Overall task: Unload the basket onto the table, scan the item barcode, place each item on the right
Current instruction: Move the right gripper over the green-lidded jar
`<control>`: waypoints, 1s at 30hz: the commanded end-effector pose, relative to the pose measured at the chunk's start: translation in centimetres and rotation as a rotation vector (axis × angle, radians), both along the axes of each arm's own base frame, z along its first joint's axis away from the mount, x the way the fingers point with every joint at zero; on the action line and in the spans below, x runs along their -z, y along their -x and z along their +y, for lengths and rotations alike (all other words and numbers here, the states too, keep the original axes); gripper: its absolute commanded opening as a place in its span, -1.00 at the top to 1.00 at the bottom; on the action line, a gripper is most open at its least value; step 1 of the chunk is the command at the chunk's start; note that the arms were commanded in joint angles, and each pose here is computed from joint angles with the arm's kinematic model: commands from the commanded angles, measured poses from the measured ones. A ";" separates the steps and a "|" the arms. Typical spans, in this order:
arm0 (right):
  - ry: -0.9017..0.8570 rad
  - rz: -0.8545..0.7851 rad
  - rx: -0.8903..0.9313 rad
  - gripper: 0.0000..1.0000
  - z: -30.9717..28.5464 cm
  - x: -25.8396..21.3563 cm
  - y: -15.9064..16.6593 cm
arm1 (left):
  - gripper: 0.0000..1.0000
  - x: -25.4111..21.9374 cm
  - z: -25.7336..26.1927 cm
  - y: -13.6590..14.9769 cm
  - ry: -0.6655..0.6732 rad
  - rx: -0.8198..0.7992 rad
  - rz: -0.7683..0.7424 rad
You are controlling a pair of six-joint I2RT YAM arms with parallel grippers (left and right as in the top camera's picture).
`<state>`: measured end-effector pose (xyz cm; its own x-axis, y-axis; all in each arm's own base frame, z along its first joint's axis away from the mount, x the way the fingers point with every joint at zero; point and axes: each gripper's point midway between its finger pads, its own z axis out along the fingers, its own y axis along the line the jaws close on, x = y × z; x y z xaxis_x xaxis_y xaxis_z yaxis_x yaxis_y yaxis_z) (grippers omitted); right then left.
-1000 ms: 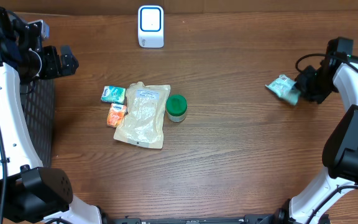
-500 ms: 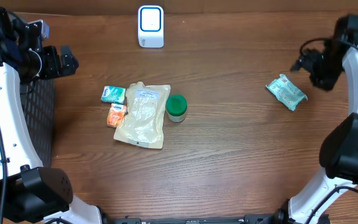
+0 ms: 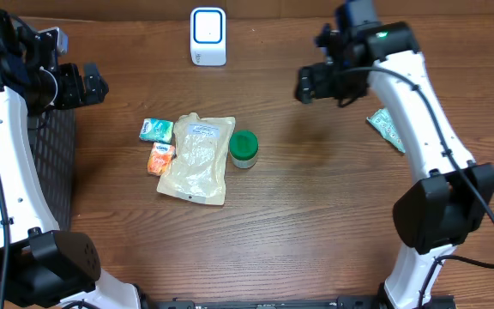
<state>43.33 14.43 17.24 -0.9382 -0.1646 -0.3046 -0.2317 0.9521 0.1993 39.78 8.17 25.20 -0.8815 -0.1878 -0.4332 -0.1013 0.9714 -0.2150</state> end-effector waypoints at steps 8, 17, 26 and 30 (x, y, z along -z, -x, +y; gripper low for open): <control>-0.068 -0.044 0.040 -0.93 6.6 -0.7 0.0 | -0.99 -1.7 -0.1 0.2 -0.005 -0.006 -0.047; -0.071 -0.032 0.017 -1.00 8.1 -0.3 0.7 | -0.99 -1.7 -0.1 0.2 -0.005 -0.006 -0.047; -0.063 0.015 0.045 -1.00 7.8 1.3 1.4 | -0.99 -1.7 -0.1 0.2 -0.005 -0.006 -0.047; -0.083 0.016 0.038 -1.00 8.2 1.1 1.4 | -0.99 -1.7 -0.1 0.2 -0.005 -0.006 -0.047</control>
